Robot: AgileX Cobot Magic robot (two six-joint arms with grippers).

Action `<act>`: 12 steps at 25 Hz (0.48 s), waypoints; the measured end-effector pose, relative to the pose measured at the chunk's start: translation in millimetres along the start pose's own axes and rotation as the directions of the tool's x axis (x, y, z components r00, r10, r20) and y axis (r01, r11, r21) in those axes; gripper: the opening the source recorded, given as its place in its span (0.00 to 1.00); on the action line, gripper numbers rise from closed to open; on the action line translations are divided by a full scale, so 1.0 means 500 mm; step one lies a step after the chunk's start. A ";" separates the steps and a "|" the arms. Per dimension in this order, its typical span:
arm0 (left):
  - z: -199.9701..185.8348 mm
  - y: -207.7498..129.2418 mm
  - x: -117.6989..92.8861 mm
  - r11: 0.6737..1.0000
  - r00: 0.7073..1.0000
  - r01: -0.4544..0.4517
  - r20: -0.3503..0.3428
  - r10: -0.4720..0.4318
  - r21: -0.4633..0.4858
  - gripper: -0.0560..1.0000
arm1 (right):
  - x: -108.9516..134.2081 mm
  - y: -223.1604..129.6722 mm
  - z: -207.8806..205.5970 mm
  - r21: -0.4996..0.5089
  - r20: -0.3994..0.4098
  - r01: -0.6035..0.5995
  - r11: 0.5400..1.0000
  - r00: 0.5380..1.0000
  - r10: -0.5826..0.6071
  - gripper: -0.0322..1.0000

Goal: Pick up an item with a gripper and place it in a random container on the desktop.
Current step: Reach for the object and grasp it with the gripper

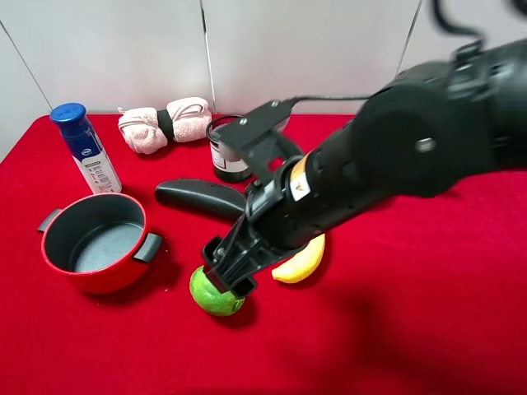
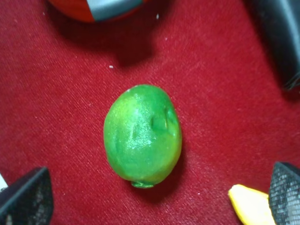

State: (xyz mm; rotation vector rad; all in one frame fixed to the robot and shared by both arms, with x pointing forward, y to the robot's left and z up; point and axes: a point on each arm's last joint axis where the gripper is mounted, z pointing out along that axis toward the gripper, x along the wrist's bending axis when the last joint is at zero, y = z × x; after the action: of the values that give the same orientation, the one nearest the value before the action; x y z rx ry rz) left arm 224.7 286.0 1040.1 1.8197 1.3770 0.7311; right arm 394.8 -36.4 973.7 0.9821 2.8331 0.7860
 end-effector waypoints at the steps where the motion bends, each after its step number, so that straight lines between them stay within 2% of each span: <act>1: 0.000 0.000 0.000 1.000 1.000 0.000 0.000 0.000 0.000 0.98 | -0.001 0.000 0.009 0.013 0.002 -0.004 1.000 1.000 0.004 0.70; 12: 0.000 -0.001 0.003 1.000 1.000 -0.005 -0.015 0.006 0.003 0.98 | 0.003 -0.005 0.070 0.054 0.007 0.002 0.999 1.000 -0.002 0.70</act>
State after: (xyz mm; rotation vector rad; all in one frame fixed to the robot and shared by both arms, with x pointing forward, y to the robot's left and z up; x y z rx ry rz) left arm 224.9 287.3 1039.9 1.8245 1.3837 0.7469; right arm 398.9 -21.5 942.0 0.9864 2.8634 0.7077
